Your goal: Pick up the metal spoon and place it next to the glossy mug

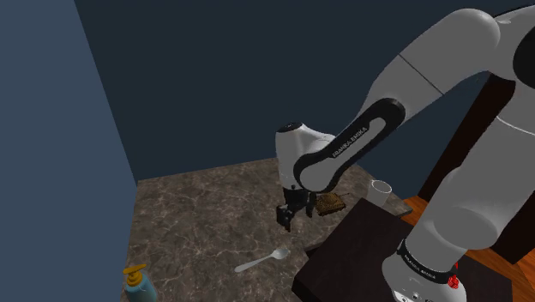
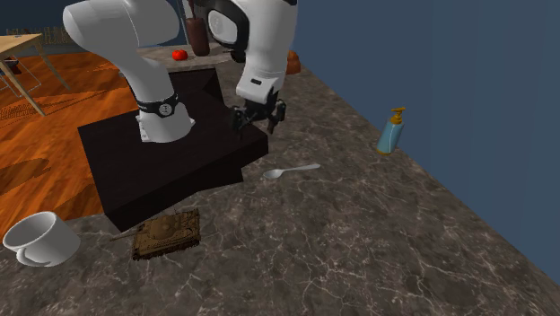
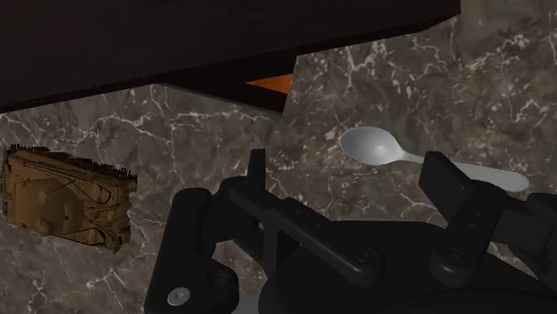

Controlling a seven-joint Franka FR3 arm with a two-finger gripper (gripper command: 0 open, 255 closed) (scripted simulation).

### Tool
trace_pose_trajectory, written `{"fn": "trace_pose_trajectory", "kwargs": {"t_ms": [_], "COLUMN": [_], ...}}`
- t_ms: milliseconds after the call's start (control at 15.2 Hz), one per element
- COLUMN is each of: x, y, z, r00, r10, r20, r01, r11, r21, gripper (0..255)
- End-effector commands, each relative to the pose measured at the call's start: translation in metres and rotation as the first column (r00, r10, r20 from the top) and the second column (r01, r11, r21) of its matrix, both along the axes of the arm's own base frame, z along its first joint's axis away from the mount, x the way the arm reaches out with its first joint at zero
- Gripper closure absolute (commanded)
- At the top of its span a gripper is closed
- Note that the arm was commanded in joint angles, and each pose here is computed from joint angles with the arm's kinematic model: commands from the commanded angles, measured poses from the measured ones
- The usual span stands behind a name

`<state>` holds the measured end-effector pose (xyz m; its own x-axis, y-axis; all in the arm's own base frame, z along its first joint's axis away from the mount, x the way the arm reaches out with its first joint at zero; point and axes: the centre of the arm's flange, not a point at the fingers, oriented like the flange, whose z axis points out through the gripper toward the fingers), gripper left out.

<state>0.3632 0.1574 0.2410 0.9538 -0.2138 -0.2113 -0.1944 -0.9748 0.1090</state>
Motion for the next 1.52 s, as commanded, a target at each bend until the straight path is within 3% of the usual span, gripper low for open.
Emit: {"fn": "trace_pose_trajectory", "kwargs": {"t_ms": [0,462,990,1452], "x": [0.005,0.027,0.017,0.017], "y": [0.012,0.043,0.042,0.042], "z": [-0.026,-0.112,-0.155,-0.155], "r00": [1.000,0.997,0.997,0.997], "r10": [-0.017,-0.071,-0.074,-0.074], "r20": [-0.005,-0.025,-0.026,-0.026], "r01": [0.017,0.071,0.074,0.074], "r11": [1.000,0.997,0.997,0.997], "r21": [-0.002,-0.015,-0.015,-0.015], "gripper": [0,0,0,0]}}
